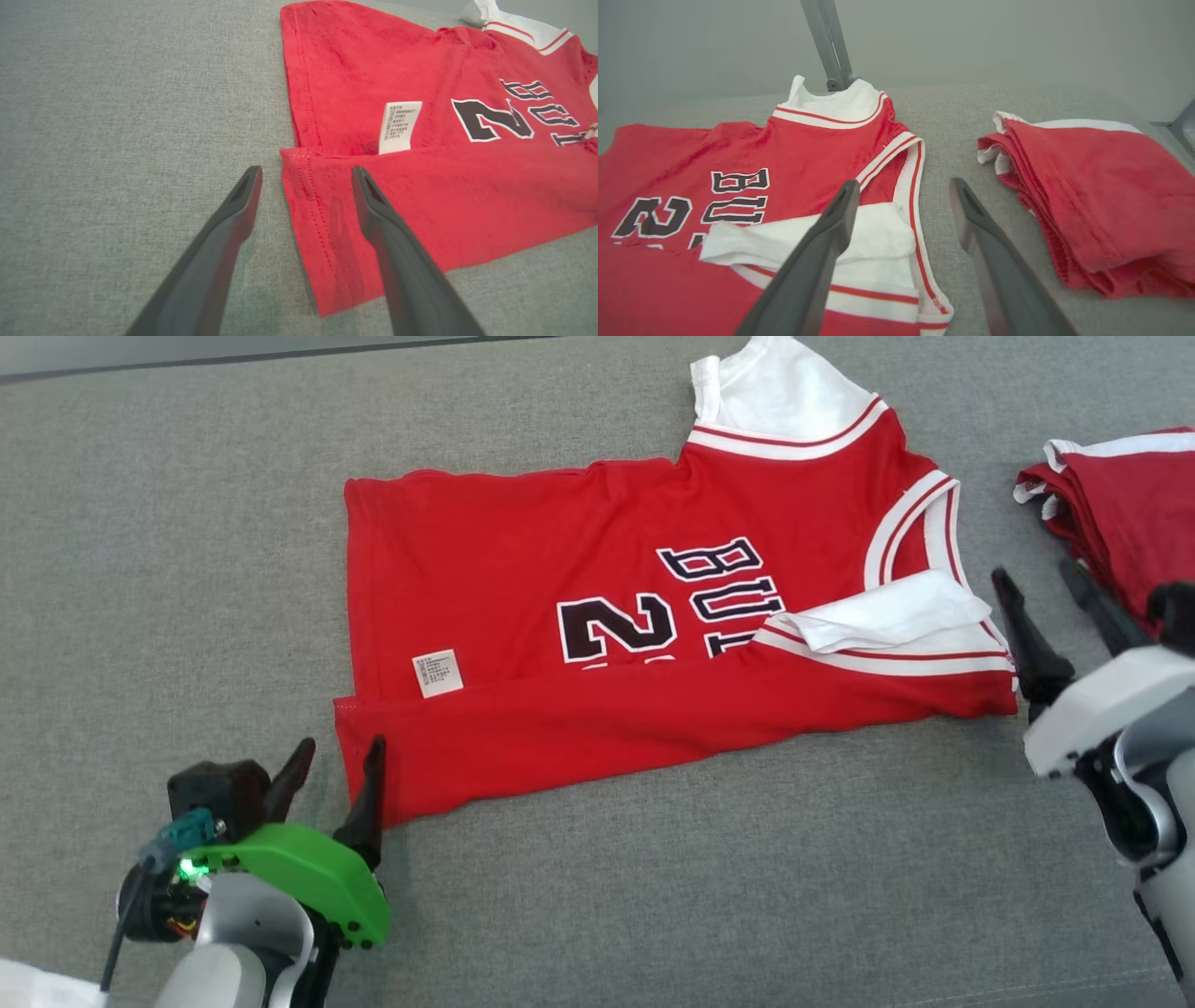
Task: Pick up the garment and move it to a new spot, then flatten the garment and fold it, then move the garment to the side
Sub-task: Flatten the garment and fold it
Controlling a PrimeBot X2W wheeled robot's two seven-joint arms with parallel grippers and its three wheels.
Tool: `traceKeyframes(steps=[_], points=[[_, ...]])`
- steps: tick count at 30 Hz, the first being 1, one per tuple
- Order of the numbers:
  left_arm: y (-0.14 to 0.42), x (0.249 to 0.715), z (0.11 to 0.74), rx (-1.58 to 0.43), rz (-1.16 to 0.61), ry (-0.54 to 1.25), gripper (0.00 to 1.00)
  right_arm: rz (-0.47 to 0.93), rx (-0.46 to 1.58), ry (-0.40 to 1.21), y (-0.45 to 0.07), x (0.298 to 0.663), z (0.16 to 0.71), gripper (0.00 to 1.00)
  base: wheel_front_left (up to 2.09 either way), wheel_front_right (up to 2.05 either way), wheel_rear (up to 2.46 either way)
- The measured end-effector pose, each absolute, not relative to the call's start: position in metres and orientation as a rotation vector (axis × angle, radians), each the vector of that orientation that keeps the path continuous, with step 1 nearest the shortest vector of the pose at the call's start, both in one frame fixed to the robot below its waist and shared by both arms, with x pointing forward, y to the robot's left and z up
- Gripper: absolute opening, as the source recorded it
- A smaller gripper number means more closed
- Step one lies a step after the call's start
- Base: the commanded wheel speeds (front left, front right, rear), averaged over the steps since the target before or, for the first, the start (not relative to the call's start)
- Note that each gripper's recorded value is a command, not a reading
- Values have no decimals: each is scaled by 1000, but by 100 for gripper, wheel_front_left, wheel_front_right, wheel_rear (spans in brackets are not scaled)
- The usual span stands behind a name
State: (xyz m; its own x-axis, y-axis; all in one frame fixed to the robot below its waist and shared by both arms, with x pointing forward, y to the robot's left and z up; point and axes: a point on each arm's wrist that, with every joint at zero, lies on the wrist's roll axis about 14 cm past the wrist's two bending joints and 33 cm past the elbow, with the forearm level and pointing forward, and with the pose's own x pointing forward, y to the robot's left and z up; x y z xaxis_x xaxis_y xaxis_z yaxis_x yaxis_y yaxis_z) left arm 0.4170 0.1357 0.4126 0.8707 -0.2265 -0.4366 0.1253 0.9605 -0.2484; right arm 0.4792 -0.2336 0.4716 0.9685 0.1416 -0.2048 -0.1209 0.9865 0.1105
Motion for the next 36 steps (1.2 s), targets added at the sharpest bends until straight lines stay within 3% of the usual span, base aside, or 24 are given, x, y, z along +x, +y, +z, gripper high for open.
traceKeyframes(steps=[8, 21, 22, 23, 24, 25, 26, 28, 29, 30, 31, 32, 36], points=[[129, 390, 393, -243, -182, 567, 100, 61, 53, 410, -258, 424, 422, 100, 0, 0, 0], [129, 382, 364, -270, -186, 670, 100, 58, 138, 505, -237, 423, 393, 100, 0, 0, 0], [129, 382, 362, -272, -185, 675, 88, 62, 148, 507, -235, 425, 393, 100, 0, 0, 0], [128, 382, 361, -281, -184, 679, 49, 66, 155, 509, -233, 427, 392, 100, 0, 0, 0], [126, 382, 361, -291, -190, 681, 35, 74, 154, 516, -231, 428, 392, 100, 0, 0, 0], [125, 382, 360, -301, -191, 685, 2, 81, 154, 522, -229, 429, 391, 100, 0, 0, 0], [124, 382, 359, -307, -198, 689, 0, 87, 156, 530, -227, 429, 389, 98, 0, 0, 0], [121, 382, 358, -322, -209, 694, 0, 96, 157, 542, -226, 430, 388, 46, 0, 0, 0], [118, 382, 358, -331, -219, 695, 0, 99, 159, 544, -226, 431, 388, 46, 0, 0, 0], [115, 382, 357, -340, -226, 698, 0, 103, 162, 545, -225, 432, 388, 38, 0, 0, 0], [115, 382, 357, -340, -226, 698, 0, 103, 162, 545, -225, 432, 388, 8, 0, 0, 0], [114, 382, 357, -345, -230, 698, 0, 107, 166, 545, -224, 433, 388, 0, 0, 0, 0], [113, 382, 359, -347, -248, 693, 0, 118, 170, 562, -224, 430, 389, 0, 0, 0, 0]])
